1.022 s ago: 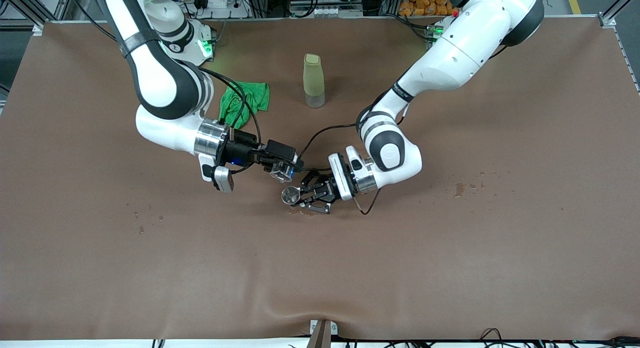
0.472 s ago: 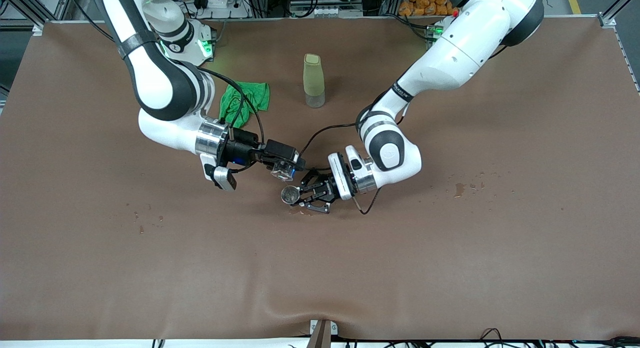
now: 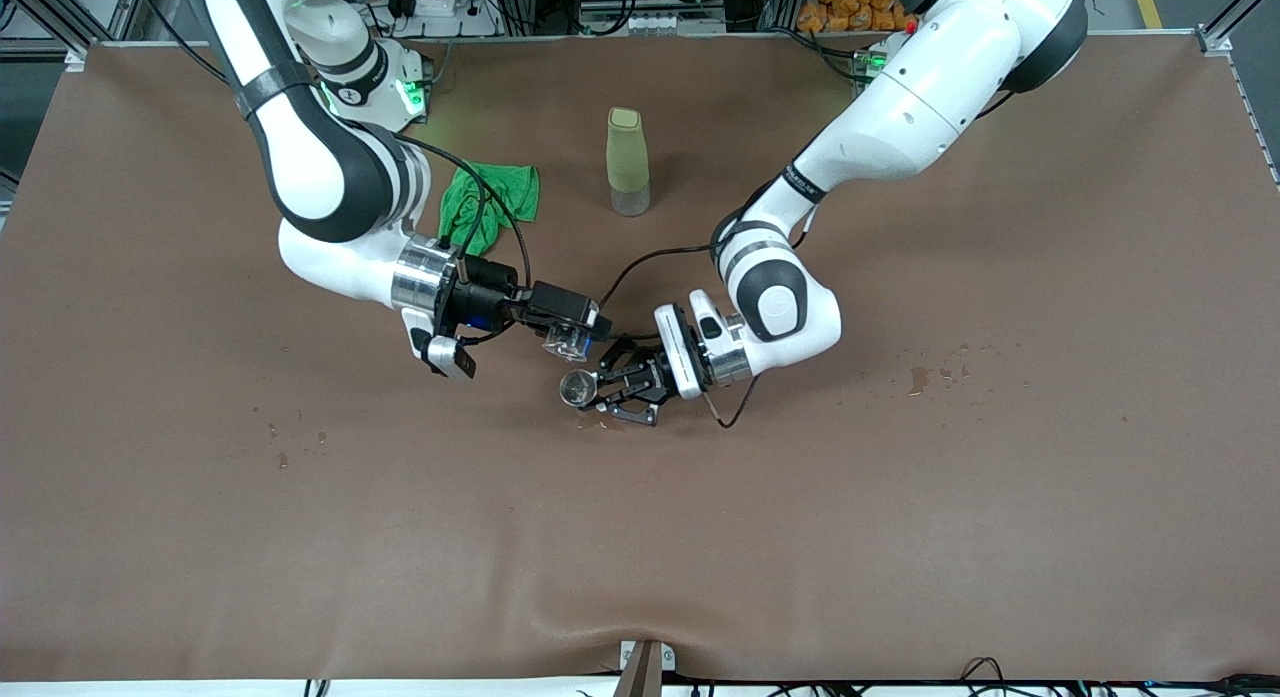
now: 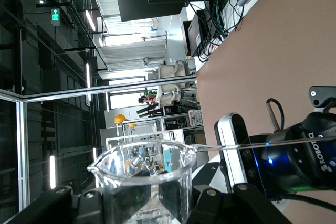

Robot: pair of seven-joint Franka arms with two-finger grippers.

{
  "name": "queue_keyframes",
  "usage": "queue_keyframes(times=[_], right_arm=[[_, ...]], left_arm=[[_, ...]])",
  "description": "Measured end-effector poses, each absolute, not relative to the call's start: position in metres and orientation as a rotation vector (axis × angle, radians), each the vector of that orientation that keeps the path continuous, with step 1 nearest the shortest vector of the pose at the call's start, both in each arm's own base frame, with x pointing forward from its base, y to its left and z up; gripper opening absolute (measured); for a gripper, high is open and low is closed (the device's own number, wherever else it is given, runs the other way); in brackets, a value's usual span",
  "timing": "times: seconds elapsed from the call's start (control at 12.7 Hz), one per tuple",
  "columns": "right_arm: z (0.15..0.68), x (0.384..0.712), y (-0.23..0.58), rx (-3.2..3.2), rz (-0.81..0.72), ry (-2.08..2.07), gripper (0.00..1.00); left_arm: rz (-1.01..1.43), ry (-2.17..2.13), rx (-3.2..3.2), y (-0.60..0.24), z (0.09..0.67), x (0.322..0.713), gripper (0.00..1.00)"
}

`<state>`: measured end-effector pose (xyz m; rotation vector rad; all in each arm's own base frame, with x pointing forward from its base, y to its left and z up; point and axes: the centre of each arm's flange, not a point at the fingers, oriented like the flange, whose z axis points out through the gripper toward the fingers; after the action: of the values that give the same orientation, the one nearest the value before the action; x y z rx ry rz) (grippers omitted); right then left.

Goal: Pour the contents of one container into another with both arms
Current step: 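Hold the beaker tilted, pouring liquid into the jigger in the left gripper, then turn the beaker upright with the right gripper while both grippers separate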

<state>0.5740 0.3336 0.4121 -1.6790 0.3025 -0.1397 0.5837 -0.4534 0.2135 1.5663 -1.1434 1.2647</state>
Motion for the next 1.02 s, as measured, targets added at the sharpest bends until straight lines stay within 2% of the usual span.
queue_keyframes(times=[1.02], right_arm=[[0.4129,0.5748,0.3336,-1.567,-0.056,0.468,0.15]], left_arm=[[1.27,-1.129,1.564,-0.4511,0.2166,0.5859,0.21]])
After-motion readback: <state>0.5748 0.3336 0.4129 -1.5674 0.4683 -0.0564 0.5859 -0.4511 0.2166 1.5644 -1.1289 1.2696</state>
